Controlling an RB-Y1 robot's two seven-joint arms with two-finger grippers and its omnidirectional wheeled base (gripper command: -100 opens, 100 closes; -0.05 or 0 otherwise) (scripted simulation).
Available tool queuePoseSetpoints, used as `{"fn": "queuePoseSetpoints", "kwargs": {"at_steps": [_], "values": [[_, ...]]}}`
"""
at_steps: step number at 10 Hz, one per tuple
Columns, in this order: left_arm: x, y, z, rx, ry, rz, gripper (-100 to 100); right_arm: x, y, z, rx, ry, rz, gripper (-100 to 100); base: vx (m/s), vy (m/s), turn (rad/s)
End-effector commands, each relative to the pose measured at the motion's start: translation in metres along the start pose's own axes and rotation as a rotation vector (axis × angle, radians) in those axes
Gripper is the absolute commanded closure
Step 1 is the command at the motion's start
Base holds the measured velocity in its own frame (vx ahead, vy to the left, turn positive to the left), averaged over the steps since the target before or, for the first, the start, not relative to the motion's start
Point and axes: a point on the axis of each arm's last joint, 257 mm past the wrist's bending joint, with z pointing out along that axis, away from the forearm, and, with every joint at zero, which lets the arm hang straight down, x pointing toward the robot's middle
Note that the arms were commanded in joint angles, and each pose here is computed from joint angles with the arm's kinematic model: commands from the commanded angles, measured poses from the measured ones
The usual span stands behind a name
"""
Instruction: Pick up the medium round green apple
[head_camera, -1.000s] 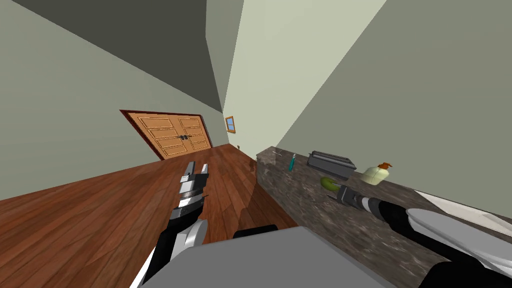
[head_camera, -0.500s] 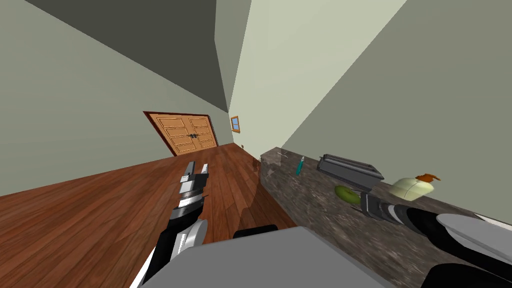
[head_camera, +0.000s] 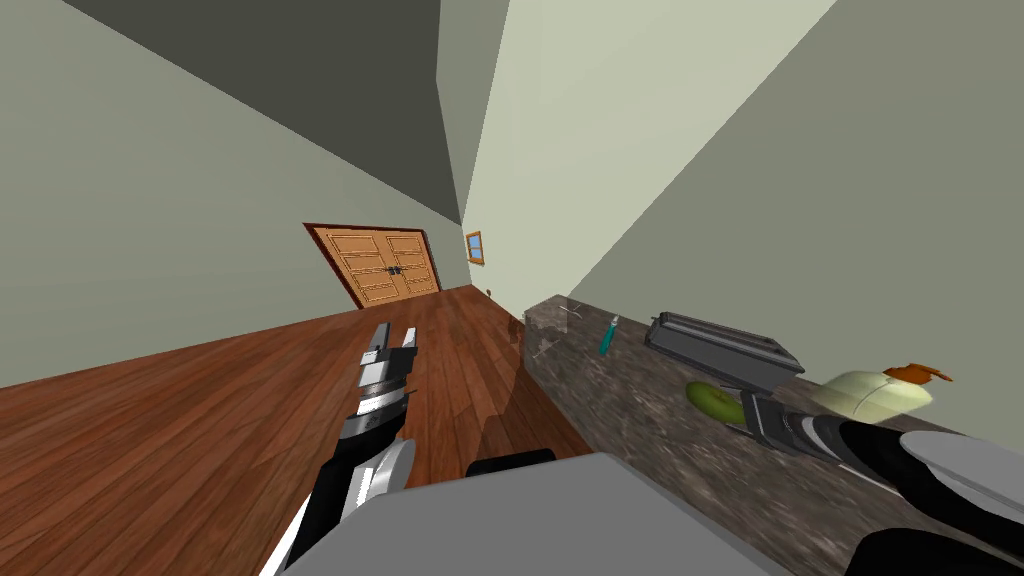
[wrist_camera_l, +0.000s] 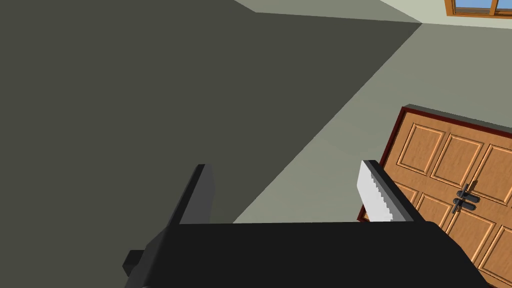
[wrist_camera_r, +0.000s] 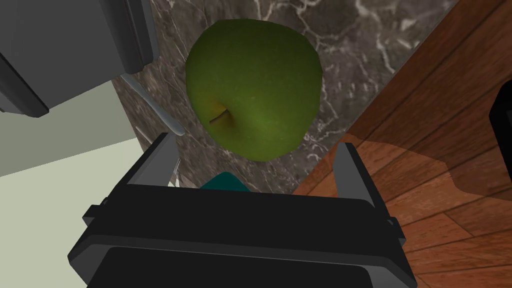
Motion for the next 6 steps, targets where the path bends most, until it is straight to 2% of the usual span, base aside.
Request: {"fn": "queuePoseSetpoints", "kwargs": {"at_steps": [1, 2, 6], "values": [[0.000, 0.000, 0.000, 0.000, 0.000, 0.000, 0, 0.000, 0.000, 0.000, 0.000, 0.000, 0.000, 0, 0.000, 0.000, 0.000], [0.000, 0.000, 0.000, 0.000, 0.000, 0.000, 0, 0.011, 0.003, -0.002, 0.005, 0.018, 0.025, -100, -0.033, -0.001, 0.220], [0.000, 0.000, 0.000, 0.000, 0.000, 0.000, 0, 0.054, 0.018, -0.013, 0.025, 0.092, 0.120, -100, -0.107, -0.011, 0.312]]}}
